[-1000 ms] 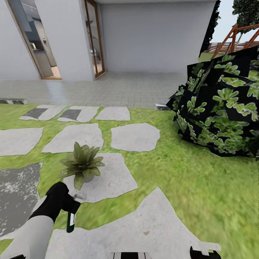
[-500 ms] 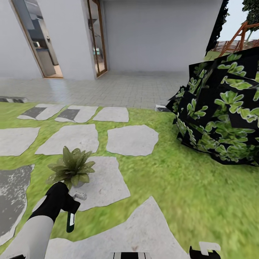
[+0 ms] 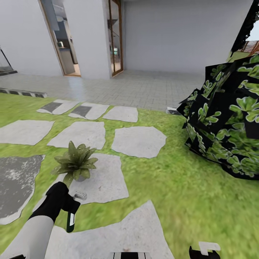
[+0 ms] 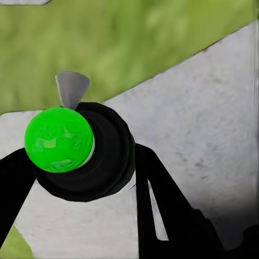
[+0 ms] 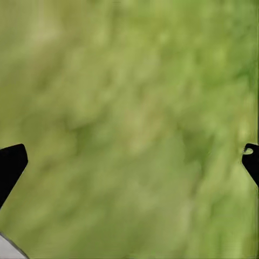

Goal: Pick up the pesticide atomizer in the garden and spray insectifuge to fully cover both potted plants in the garden.

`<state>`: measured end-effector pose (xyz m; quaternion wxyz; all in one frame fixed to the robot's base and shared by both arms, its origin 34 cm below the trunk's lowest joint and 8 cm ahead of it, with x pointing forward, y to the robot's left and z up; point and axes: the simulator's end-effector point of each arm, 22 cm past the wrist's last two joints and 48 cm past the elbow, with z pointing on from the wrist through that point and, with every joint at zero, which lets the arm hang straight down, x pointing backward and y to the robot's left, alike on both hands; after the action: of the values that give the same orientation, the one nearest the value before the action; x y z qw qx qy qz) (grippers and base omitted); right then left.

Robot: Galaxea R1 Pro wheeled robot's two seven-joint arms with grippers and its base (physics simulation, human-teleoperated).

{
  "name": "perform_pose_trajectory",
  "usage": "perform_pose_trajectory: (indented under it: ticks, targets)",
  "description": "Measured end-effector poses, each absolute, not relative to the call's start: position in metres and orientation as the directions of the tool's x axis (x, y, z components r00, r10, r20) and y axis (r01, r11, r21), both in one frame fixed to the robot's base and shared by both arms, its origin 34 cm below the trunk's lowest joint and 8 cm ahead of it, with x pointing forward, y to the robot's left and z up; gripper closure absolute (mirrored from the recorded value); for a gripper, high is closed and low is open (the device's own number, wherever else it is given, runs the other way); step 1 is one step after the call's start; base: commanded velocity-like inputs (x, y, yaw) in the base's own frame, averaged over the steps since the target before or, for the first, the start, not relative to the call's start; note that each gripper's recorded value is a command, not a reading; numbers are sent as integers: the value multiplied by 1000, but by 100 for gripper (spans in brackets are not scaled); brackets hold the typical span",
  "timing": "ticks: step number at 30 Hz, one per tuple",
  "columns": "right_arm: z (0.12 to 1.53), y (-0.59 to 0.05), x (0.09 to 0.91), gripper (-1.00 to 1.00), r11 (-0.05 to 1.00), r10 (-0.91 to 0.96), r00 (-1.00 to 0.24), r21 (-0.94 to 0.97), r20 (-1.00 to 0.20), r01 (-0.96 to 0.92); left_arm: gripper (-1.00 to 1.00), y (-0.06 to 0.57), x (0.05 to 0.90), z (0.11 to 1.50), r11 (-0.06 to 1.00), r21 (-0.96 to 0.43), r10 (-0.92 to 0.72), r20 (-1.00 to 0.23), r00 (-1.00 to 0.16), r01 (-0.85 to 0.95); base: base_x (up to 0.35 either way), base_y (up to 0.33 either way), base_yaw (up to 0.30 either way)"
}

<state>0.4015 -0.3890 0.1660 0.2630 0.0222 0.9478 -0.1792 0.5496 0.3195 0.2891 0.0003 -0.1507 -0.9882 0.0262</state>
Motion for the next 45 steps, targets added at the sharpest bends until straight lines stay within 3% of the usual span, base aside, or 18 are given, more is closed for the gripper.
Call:
perform_pose_trajectory:
  ticks: [24,30,40,45]
  targets:
    - [166,-389,402,-100,935,-52,-861,-328,-507,137,100,320,550,289,954,-52,296,-8,-955,296,26,-117,277]
    - [167,-390,403,-100,934,-52,-859,-329,-510,139,100,316,550,289,954,-59,295,-11,-956,295,-209,-194,269]
    - [167,-390,404,-100,936,-55,-859,-327,-510,134,100,315,525,271,941,-86,331,25,-943,328,-114,-14,63]
    - [189,-378,461,-100,936,-194,-785,-350,-588,31,100,298,532,253,825,-130,529,-165,-833,550,-1,0,1]
